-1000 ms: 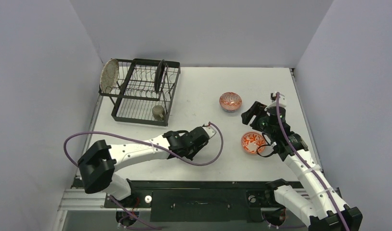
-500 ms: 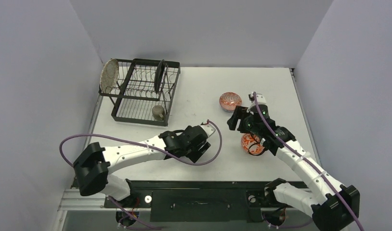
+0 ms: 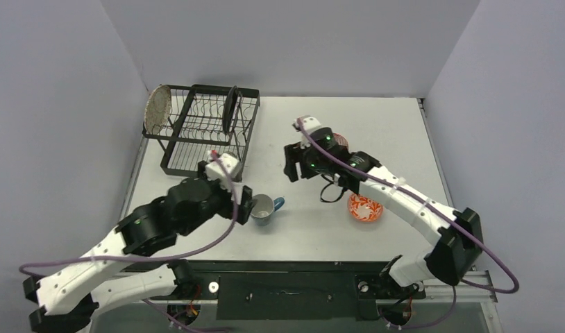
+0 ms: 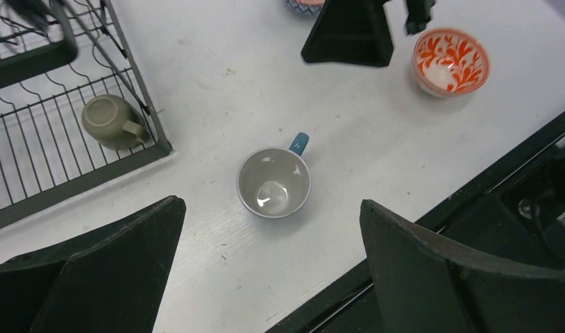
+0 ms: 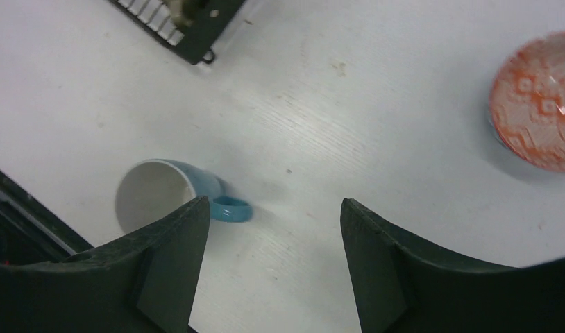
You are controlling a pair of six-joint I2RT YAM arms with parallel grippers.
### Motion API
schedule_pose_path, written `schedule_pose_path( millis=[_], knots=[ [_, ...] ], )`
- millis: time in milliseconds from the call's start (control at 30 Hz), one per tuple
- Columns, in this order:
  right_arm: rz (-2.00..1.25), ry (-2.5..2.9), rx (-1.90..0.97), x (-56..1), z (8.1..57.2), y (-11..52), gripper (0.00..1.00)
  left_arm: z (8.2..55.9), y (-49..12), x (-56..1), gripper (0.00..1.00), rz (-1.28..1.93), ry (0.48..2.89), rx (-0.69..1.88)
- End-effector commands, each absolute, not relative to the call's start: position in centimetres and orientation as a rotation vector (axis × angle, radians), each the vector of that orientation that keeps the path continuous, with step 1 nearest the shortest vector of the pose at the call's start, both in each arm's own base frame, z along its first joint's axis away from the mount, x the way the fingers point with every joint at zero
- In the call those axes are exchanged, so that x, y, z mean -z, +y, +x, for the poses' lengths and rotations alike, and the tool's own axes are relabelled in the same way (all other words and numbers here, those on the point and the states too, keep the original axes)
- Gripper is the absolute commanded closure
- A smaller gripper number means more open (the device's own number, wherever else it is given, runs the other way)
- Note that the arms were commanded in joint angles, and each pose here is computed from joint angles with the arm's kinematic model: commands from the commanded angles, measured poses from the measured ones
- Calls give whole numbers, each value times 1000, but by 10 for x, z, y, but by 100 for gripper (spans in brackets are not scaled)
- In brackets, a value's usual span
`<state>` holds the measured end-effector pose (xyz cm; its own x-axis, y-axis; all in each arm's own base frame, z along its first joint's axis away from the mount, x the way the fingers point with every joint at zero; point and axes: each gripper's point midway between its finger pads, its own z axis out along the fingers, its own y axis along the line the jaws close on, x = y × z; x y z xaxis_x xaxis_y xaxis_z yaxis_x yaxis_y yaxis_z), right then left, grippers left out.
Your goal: Load the mixed dishes into the dish rack
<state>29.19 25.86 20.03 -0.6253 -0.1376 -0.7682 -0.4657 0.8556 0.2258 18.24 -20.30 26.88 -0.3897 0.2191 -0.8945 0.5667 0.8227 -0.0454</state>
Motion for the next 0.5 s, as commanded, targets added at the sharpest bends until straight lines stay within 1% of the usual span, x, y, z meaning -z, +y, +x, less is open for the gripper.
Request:
schedule_pose_path(
  millis=[0,133,267,467],
  knots=[
    [-866,2161,-540,-212,276,320,36,167,-166,-298,3,461,1916,482],
    [-1031,2174,-489,-187,262,358,38,156,-149,-322,4,375,1836,572],
    [-1133,2173,-409,-165,249,378,39,143,-141,-341,4,358,1766,667],
    [-1180,2175,-239,-142,259,369,47,137,-139,-341,4,367,1761,697]
  ],
)
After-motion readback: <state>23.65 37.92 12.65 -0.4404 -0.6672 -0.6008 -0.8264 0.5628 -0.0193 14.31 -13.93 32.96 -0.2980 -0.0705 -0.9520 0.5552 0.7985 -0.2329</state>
